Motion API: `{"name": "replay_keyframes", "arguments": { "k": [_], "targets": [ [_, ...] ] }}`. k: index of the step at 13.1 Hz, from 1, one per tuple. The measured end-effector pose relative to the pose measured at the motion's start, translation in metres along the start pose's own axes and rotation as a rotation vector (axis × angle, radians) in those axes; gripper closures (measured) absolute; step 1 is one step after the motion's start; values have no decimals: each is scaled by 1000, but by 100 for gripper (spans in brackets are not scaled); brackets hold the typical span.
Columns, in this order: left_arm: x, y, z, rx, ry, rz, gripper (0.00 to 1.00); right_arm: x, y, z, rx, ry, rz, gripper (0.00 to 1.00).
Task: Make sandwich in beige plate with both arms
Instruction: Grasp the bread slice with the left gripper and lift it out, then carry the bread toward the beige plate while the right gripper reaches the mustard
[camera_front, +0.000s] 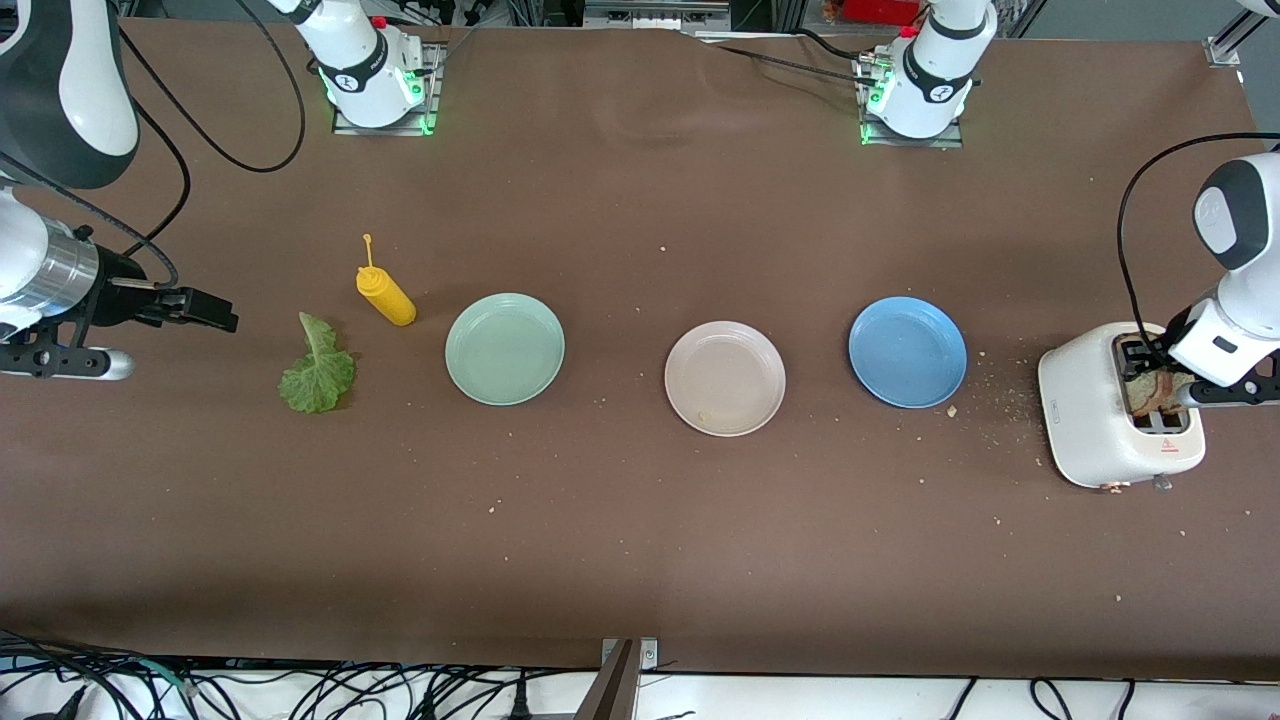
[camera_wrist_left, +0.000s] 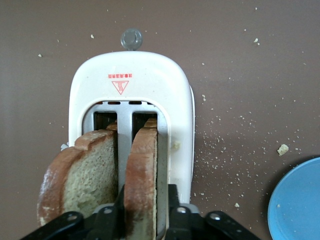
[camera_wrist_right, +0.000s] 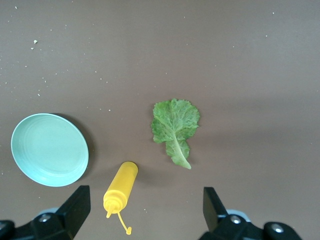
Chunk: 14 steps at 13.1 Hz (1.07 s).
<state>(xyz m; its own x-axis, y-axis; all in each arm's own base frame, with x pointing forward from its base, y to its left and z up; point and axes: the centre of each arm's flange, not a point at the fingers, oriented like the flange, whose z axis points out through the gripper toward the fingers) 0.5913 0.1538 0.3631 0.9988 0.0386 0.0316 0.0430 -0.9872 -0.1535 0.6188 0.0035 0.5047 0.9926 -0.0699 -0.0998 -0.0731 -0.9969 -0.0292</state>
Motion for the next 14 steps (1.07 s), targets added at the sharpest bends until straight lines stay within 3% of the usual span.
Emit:
{"name": "replay_keyframes", "arguments": {
  "k": [2,8,12,14],
  "targets": [
    [0,-1,0,1,1,-1,87,0,0,0,0,0,0,0],
    [2,-4,-16,6,-6,-6,91,0,0,0,0,-1,0,0],
    [7,3,-82,16,-55,5,91,-2,0,1,-1,-14,-13,0],
    [12,17,-126,18,-61,25,91,-3,0,1,2,-25,-113,0]
  ]
}}
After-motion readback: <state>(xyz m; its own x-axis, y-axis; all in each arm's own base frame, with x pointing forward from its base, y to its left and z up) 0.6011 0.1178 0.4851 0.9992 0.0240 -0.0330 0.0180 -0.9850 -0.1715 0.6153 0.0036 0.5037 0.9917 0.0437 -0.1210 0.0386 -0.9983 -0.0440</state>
